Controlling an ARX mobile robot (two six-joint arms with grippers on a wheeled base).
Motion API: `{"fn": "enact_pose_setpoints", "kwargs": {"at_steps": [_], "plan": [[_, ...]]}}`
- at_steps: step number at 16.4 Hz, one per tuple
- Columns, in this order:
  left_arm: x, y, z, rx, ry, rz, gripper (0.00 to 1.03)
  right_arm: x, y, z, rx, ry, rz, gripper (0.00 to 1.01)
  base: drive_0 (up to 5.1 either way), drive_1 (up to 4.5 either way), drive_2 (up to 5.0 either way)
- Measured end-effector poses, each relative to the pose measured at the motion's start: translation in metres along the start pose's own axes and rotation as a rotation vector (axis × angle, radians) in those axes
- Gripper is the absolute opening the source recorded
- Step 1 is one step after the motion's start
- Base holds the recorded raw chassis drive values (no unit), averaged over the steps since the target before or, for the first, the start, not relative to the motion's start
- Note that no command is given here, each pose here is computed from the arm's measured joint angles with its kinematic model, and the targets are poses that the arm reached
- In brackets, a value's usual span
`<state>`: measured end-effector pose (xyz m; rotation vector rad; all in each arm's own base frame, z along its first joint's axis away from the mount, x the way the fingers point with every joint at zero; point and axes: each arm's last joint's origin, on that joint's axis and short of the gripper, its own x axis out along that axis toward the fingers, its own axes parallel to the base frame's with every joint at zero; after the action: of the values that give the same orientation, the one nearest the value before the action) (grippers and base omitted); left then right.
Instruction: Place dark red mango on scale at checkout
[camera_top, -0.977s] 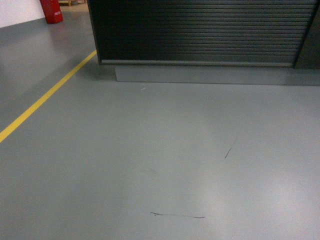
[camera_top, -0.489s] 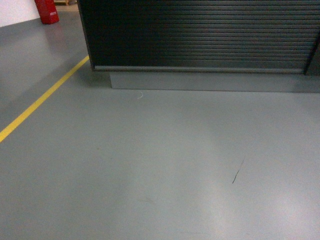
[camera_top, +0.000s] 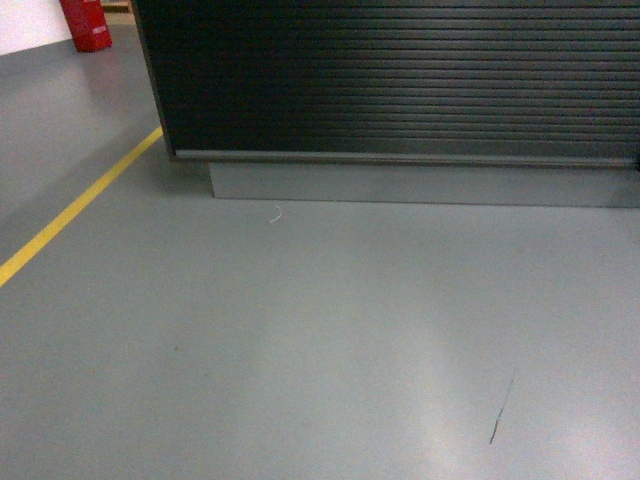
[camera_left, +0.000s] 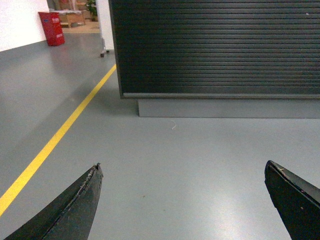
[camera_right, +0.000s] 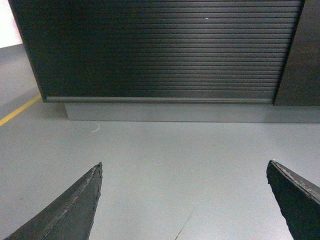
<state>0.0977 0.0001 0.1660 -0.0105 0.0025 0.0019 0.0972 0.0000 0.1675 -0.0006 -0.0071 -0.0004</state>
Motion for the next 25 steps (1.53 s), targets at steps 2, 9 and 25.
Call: {"fn": "enact_pose_setpoints", "kwargs": {"at_steps": [2,9,25], "plan": [[0.0000,0.0000,0.0001,0.000,-0.001,-0.001,0.98,0.0000,0.0000,0.0000,0.000,0.000,0.000,0.98,0.1,4.37,-4.2],[0.0000,0.0000,0.0001,0.000,-0.002,-0.001,0.98,0.0000,0.0000,-0.0004,0.000,0.004,0.000,0.98,0.0,4.35,-4.3],[0.0000,0.0000,0.0000,0.000,0.000,-0.001,0.98,0.0000,0.0000,0.0000,0.000,0.000,0.000,0.98,0.0,4.28,-4.4]]}}
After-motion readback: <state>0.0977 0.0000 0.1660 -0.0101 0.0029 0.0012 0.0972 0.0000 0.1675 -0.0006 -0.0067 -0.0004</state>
